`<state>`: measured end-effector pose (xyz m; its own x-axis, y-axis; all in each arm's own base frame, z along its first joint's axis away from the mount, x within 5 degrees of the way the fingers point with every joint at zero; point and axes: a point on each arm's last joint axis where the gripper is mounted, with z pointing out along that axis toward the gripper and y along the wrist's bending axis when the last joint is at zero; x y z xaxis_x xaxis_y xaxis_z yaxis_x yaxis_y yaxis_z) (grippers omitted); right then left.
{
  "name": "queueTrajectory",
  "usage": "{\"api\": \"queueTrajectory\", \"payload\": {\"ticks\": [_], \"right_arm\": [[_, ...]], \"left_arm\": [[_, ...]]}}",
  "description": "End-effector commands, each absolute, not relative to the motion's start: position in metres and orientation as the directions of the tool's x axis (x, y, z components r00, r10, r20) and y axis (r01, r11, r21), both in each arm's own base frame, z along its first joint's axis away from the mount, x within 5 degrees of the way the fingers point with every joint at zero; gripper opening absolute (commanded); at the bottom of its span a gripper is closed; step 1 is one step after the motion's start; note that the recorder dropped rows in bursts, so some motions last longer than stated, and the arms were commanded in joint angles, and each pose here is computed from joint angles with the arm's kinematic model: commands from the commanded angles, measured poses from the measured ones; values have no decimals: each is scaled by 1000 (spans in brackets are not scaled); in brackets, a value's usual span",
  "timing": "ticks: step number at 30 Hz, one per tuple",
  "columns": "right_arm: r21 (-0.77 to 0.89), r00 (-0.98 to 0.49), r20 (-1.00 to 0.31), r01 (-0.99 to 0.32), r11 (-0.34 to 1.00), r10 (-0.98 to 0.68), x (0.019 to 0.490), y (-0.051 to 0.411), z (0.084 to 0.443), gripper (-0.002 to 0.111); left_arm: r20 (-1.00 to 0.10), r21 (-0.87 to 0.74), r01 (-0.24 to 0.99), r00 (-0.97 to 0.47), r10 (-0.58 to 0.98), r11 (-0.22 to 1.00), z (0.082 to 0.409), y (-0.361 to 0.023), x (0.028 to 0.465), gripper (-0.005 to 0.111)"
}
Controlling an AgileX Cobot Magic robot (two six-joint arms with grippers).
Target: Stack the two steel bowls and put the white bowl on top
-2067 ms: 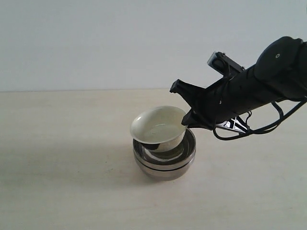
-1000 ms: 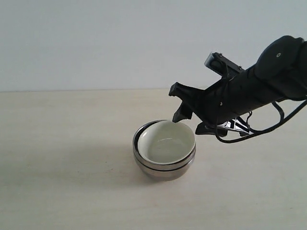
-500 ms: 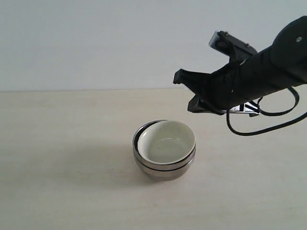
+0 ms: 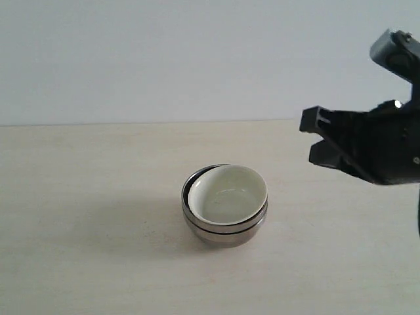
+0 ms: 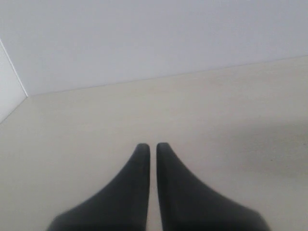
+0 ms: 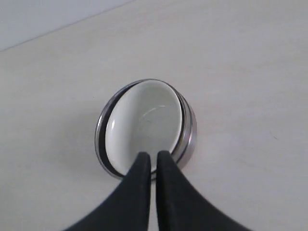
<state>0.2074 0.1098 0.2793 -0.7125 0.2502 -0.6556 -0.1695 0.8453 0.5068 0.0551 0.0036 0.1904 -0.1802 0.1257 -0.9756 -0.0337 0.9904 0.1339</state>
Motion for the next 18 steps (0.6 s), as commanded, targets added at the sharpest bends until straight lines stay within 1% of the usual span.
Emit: {"api": "queueTrajectory", "payload": {"ticks": [1,10,14,18], "right_arm": [[511,-664,-696,-194,837,271,179,95,282,0],[528,-541,-776,-274,804,324,128,71,291,0],[519,-495,-802,-298,801,335,111,62,285,0],[519,-481,-807,-305,798,342,99,56,273,0]], "left_arm": [[-979,118,-38,-173,109,992,190,4,55,4],[-979,118,-38,-173,109,992,190,4,55,4],[-979,118,-38,-173,109,992,190,4,55,4],[-979,118,-38,-173,109,992,190,4,55,4]]}}
